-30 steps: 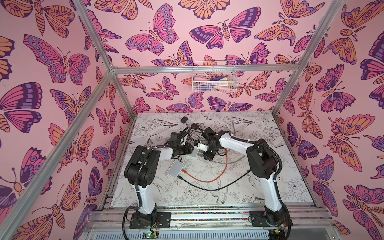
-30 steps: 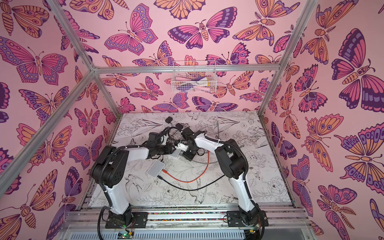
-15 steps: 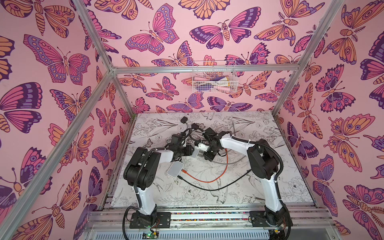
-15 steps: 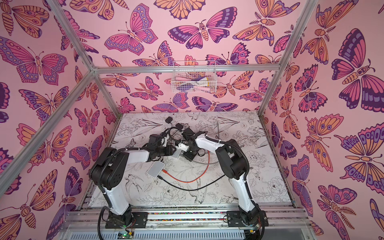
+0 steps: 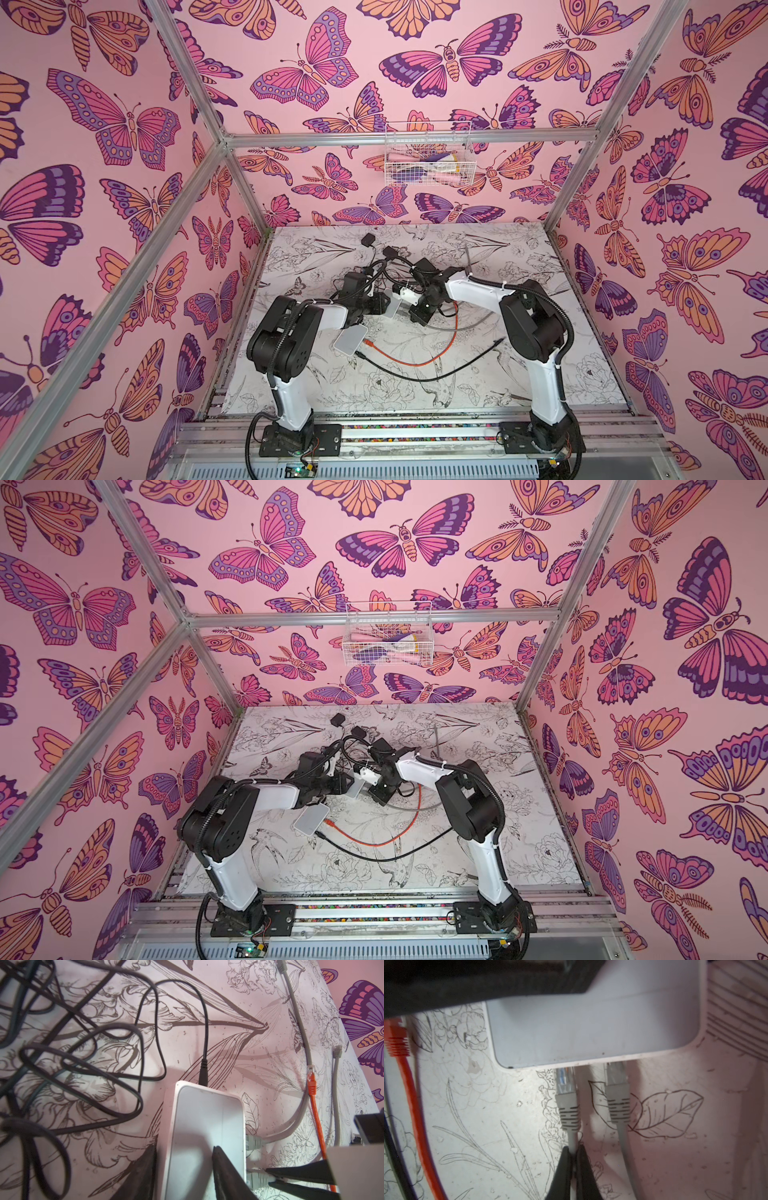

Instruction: Insert the plug into the switch port

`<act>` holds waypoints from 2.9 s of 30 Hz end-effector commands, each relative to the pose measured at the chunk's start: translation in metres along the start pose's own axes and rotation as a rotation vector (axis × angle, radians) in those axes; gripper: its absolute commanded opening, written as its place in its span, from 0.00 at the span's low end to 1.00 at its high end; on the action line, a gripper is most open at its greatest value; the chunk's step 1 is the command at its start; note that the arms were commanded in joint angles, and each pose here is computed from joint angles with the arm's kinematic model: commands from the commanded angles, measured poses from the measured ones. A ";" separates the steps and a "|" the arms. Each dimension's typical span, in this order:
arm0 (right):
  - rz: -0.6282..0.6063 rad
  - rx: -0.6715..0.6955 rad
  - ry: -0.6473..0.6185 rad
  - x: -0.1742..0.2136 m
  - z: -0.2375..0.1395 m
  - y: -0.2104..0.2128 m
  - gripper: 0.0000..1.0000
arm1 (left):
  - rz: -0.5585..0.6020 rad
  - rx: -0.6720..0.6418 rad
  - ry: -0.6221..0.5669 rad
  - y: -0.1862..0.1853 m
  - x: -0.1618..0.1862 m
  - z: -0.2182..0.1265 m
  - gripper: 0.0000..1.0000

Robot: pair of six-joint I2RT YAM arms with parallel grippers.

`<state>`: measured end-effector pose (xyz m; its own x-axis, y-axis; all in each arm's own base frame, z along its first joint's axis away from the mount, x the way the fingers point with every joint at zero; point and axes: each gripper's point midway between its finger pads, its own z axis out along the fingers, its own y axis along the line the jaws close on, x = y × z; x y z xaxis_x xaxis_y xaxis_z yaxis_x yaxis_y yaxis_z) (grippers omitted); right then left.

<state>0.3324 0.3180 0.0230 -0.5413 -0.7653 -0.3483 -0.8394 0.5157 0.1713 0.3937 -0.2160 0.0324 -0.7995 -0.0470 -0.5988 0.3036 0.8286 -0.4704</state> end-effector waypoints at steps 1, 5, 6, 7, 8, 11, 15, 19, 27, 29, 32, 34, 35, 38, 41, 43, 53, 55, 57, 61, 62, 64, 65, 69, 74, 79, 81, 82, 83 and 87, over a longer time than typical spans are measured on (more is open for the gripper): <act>-0.086 -0.023 -0.320 -0.082 -0.028 0.013 0.00 | -0.018 0.188 0.255 -0.049 0.078 -0.001 0.45; -0.071 -0.021 -0.335 -0.087 -0.026 0.015 0.00 | -0.023 0.196 0.262 -0.052 0.086 -0.002 0.45; -0.068 -0.021 -0.340 -0.088 -0.026 0.016 0.00 | -0.022 0.201 0.261 -0.053 0.088 -0.002 0.44; -0.061 -0.022 -0.343 -0.089 -0.025 0.016 0.00 | -0.024 0.205 0.264 -0.054 0.090 -0.002 0.44; -0.056 -0.022 -0.351 -0.090 -0.025 0.016 0.00 | -0.025 0.210 0.264 -0.054 0.092 -0.003 0.44; -0.048 -0.041 -0.373 -0.095 -0.026 0.019 0.00 | -0.028 0.225 0.263 -0.056 0.096 -0.004 0.44; -0.054 -0.068 -0.400 -0.101 -0.030 0.024 0.00 | -0.027 0.243 0.274 -0.059 0.101 -0.005 0.44; -0.072 -0.084 -0.417 -0.107 -0.033 0.031 0.00 | -0.023 0.260 0.285 -0.062 0.105 -0.003 0.44; -0.088 -0.092 -0.431 -0.117 -0.032 0.037 0.00 | -0.010 0.283 0.294 -0.072 0.112 -0.003 0.44; -0.088 -0.091 -0.440 -0.120 -0.032 0.037 0.00 | -0.008 0.288 0.299 -0.075 0.115 -0.003 0.44; -0.088 -0.093 -0.454 -0.124 -0.035 0.037 0.00 | 0.000 0.296 0.306 -0.079 0.119 -0.002 0.44; -0.093 -0.093 -0.463 -0.127 -0.035 0.038 0.00 | 0.000 0.298 0.311 -0.080 0.122 -0.001 0.43; -0.095 -0.097 -0.464 -0.127 -0.035 0.039 0.00 | 0.001 0.301 0.312 -0.081 0.123 -0.001 0.43; -0.100 -0.097 -0.473 -0.129 -0.035 0.038 0.00 | 0.005 0.310 0.317 -0.085 0.126 -0.001 0.43; -0.106 -0.094 -0.485 -0.132 -0.036 0.038 0.00 | 0.012 0.316 0.322 -0.088 0.128 0.000 0.43; -0.110 -0.092 -0.491 -0.135 -0.037 0.037 0.00 | 0.020 0.326 0.329 -0.092 0.130 0.000 0.43; -0.125 -0.075 -0.527 -0.150 -0.040 0.033 0.00 | 0.071 0.334 0.363 -0.103 0.146 0.004 0.43; -0.134 -0.066 -0.541 -0.153 -0.043 0.032 0.00 | 0.078 0.345 0.371 -0.106 0.148 0.003 0.43; -0.142 -0.055 -0.546 -0.156 -0.043 0.029 0.00 | 0.085 0.351 0.376 -0.106 0.150 0.003 0.43; -0.146 -0.056 -0.553 -0.162 -0.044 0.027 0.00 | 0.097 0.369 0.385 -0.109 0.153 0.000 0.42; -0.146 -0.056 -0.554 -0.163 -0.044 0.025 0.00 | 0.100 0.375 0.387 -0.111 0.154 0.000 0.42; -0.150 -0.057 -0.560 -0.166 -0.045 0.025 0.00 | 0.111 0.389 0.394 -0.113 0.156 -0.001 0.42; -0.153 -0.056 -0.562 -0.167 -0.046 0.025 0.00 | 0.115 0.392 0.399 -0.113 0.159 -0.002 0.42; -0.167 -0.053 -0.566 -0.172 -0.049 0.023 0.00 | 0.123 0.399 0.409 -0.113 0.163 -0.002 0.42; -0.172 -0.055 -0.579 -0.178 -0.051 0.022 0.00 | 0.134 0.411 0.412 -0.115 0.164 -0.003 0.41; -0.167 -0.047 -0.584 -0.179 -0.054 0.018 0.00 | 0.148 0.420 0.412 -0.116 0.165 -0.006 0.41; -0.167 -0.042 -0.584 -0.178 -0.055 0.016 0.00 | 0.151 0.420 0.413 -0.116 0.166 -0.006 0.41; -0.167 -0.038 -0.582 -0.177 -0.056 0.015 0.00 | 0.151 0.420 0.413 -0.115 0.166 -0.007 0.41; -0.168 -0.035 -0.582 -0.177 -0.057 0.014 0.00 | 0.152 0.418 0.412 -0.115 0.165 -0.007 0.41; -0.169 -0.028 -0.562 -0.170 -0.057 0.013 0.00 | 0.144 0.390 0.408 -0.109 0.162 -0.007 0.41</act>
<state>0.3290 0.3199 0.0231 -0.6421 -0.7279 -0.2406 -0.7656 0.5928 0.2498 0.3883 -0.2288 0.0334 -0.6714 -0.0269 -0.7406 0.3472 0.8715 -0.3464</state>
